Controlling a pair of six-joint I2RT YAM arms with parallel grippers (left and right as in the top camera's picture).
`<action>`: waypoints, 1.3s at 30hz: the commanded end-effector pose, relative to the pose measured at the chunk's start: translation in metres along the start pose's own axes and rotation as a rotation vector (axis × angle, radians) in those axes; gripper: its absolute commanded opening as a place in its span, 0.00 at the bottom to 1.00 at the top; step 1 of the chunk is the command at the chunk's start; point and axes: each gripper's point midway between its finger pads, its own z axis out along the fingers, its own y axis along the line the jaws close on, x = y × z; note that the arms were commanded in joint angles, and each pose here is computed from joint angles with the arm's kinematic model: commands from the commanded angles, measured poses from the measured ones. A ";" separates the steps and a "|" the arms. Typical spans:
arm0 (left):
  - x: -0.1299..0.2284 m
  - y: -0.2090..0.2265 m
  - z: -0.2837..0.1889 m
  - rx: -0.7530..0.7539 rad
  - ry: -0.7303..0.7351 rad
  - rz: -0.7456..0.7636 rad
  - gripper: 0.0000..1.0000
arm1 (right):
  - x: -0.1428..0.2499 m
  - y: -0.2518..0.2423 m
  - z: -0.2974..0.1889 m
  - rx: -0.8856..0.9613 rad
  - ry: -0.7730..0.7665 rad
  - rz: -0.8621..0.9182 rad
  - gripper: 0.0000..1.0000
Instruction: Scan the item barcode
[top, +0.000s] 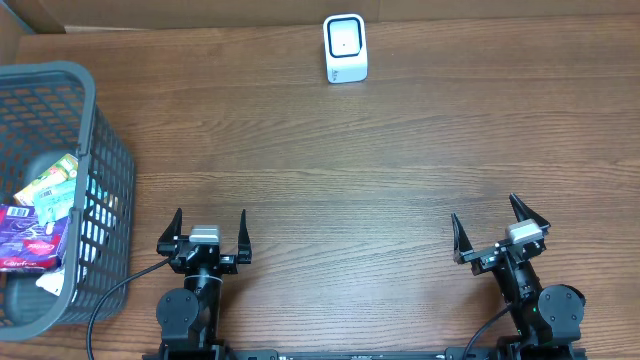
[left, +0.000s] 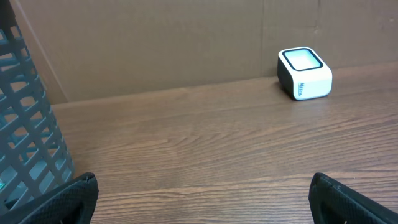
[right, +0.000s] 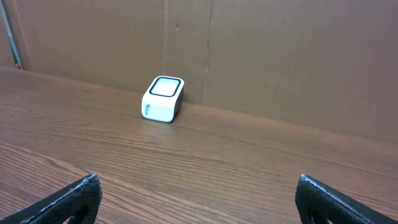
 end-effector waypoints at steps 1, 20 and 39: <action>0.001 0.000 0.000 -0.001 0.001 0.026 1.00 | 0.001 0.000 0.000 0.004 -0.006 -0.005 1.00; 0.001 0.000 0.000 -0.001 0.001 0.026 0.99 | 0.001 0.000 0.000 0.004 -0.006 -0.005 1.00; 0.001 0.000 0.000 -0.001 0.001 0.026 1.00 | 0.001 0.000 0.000 0.004 -0.006 -0.005 1.00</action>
